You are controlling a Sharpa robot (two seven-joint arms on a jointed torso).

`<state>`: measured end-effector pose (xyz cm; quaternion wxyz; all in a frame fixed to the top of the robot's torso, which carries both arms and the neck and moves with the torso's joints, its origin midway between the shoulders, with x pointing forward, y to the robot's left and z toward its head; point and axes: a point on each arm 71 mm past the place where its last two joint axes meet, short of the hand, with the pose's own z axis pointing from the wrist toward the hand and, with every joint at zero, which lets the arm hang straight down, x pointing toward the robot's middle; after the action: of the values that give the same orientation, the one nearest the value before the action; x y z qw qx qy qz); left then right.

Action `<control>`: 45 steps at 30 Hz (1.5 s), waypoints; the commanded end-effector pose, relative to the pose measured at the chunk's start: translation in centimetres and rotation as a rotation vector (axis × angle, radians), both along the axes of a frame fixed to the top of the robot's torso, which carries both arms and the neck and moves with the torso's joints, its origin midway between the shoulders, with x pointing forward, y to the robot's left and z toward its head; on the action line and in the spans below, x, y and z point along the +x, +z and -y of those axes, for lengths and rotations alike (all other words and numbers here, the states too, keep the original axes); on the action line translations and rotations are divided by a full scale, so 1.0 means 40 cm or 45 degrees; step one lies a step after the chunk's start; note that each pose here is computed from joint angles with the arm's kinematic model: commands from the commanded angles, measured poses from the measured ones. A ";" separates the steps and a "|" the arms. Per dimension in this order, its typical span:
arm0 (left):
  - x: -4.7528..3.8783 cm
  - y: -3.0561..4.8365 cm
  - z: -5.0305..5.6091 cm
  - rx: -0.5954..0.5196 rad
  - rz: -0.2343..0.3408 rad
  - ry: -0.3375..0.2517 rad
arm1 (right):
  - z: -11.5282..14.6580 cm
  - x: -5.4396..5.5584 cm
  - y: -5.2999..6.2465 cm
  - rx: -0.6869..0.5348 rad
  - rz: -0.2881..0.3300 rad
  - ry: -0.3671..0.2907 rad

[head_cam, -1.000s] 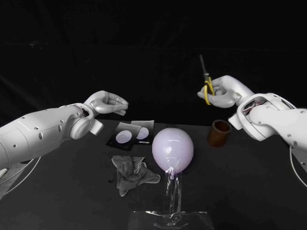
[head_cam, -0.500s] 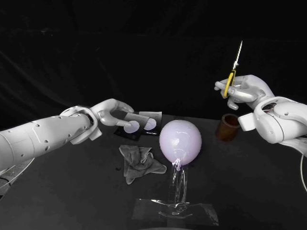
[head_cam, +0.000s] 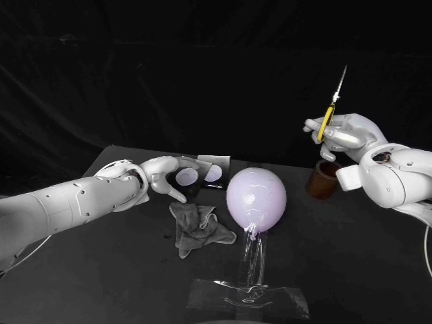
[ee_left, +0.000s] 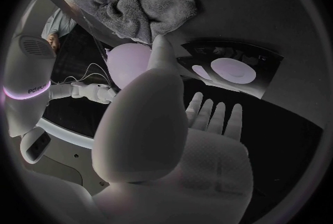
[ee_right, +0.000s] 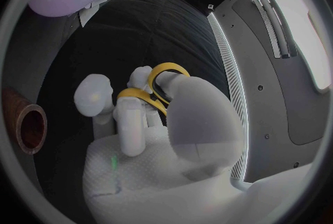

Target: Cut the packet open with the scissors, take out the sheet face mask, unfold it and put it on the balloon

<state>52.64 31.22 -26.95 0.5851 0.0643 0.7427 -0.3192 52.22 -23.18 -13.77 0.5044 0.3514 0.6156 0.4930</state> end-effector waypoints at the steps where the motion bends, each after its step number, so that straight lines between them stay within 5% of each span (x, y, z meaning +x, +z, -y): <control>1: 0.007 -0.005 0.009 0.075 0.004 -0.024 | -0.003 -0.003 -0.003 0.004 -0.026 0.012; 22: 0.057 -0.012 0.023 0.147 -0.092 0.058 | -0.014 -0.011 -0.004 -0.023 -0.028 0.037; 45: 0.075 -0.030 0.011 0.266 -0.153 0.101 | -0.022 -0.019 -0.004 -0.031 -0.030 0.049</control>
<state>55.78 30.51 -27.50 0.5539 0.0711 0.7932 -0.2430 51.52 -22.51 -14.01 0.4926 0.3483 0.6314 0.4872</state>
